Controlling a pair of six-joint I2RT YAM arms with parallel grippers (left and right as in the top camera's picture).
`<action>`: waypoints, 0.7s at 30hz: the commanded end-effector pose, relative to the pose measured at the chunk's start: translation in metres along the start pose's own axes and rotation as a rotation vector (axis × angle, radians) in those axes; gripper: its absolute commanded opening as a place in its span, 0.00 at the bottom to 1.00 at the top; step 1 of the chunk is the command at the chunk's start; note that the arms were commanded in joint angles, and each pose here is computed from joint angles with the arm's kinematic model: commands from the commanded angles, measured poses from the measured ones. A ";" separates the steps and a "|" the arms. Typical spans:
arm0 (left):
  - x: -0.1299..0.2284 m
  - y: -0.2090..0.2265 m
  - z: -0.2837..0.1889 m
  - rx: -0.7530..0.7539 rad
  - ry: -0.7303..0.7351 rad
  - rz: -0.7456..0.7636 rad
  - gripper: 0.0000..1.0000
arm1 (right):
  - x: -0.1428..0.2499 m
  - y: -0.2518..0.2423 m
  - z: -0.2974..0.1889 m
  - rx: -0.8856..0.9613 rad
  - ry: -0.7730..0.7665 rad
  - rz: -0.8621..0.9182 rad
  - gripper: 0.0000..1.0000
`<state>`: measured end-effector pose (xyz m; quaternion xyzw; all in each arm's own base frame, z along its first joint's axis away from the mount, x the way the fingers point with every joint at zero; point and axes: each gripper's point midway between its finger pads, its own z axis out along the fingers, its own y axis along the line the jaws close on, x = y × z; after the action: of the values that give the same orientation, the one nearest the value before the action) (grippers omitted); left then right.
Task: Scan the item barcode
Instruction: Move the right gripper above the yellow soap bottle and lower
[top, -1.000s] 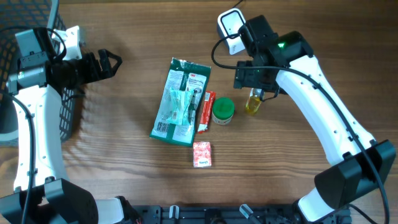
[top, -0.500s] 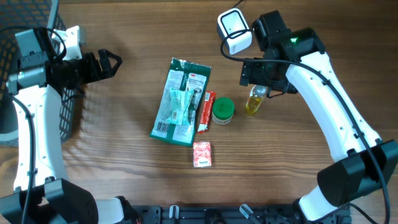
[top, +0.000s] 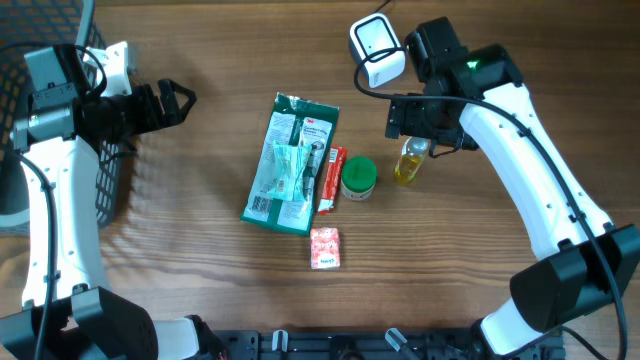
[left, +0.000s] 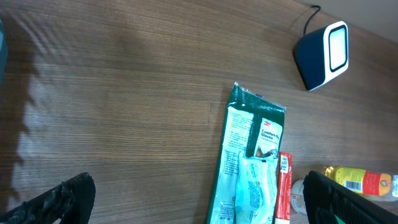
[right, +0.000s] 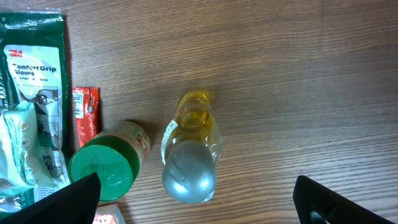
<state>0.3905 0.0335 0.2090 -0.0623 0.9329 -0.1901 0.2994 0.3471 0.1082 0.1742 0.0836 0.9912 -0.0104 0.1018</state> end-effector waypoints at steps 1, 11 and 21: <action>-0.001 -0.002 0.001 0.013 0.000 0.017 1.00 | 0.004 0.003 0.007 -0.008 0.029 -0.016 1.00; -0.001 -0.002 0.001 0.013 -0.001 0.017 1.00 | 0.004 0.004 0.007 -0.015 0.032 -0.016 1.00; -0.001 -0.002 0.001 0.013 -0.001 0.017 1.00 | 0.007 0.005 0.019 -0.012 0.037 -0.016 1.00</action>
<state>0.3903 0.0334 0.2089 -0.0624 0.9330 -0.1902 0.2991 0.3480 0.1120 0.1681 0.0829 0.9915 -0.0009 0.1000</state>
